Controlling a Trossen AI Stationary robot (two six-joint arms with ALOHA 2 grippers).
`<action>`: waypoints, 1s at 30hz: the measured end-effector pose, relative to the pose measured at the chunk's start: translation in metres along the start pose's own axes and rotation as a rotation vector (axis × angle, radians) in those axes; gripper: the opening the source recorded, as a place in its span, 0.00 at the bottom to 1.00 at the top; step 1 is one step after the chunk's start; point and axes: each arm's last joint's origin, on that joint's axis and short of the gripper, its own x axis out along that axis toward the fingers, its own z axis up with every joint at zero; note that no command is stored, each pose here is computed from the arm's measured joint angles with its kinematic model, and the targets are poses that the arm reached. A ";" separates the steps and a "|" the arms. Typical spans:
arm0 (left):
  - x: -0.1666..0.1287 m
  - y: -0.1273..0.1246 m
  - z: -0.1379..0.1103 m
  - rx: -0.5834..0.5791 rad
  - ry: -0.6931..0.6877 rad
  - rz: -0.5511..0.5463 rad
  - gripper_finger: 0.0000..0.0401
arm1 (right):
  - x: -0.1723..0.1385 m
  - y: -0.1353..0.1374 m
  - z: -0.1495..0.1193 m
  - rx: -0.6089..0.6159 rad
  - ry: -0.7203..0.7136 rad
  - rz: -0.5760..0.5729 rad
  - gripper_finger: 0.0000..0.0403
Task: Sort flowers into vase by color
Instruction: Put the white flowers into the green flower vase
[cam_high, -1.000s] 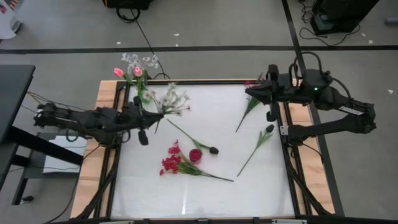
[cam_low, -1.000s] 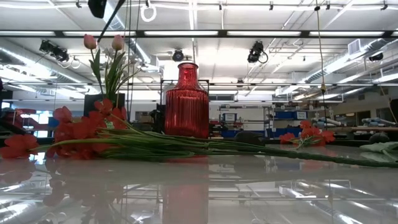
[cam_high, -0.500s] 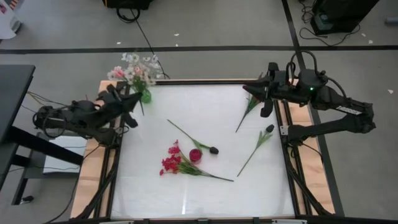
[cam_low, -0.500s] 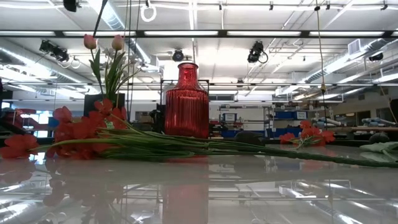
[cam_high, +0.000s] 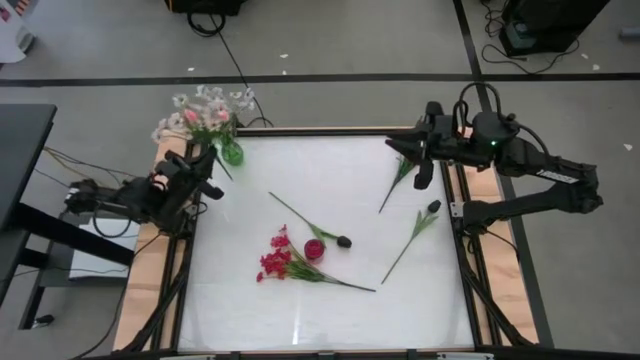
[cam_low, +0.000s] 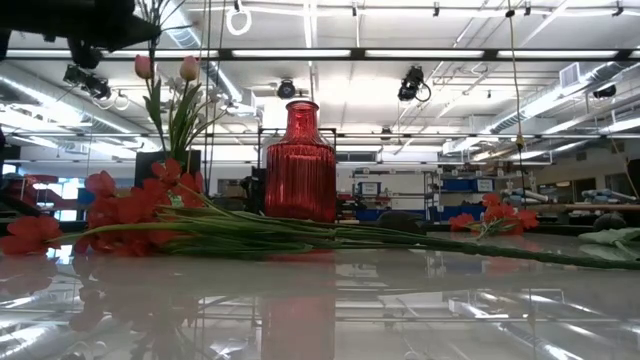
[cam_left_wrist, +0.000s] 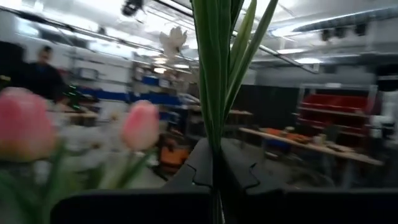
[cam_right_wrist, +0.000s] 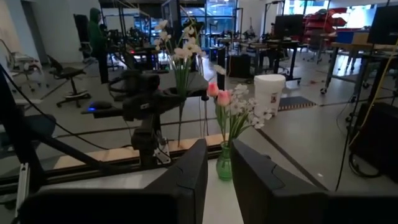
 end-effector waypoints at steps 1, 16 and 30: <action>-0.001 0.002 -0.001 0.010 -0.004 0.020 0.02 | 0.001 0.000 0.000 0.000 0.002 0.000 0.20; -0.018 0.048 0.029 0.066 -0.120 0.214 0.02 | 0.004 0.000 0.001 -0.055 -0.015 0.001 0.20; -0.019 0.049 0.034 0.006 -0.197 0.187 0.02 | -0.001 0.000 0.003 -0.050 -0.030 0.005 0.20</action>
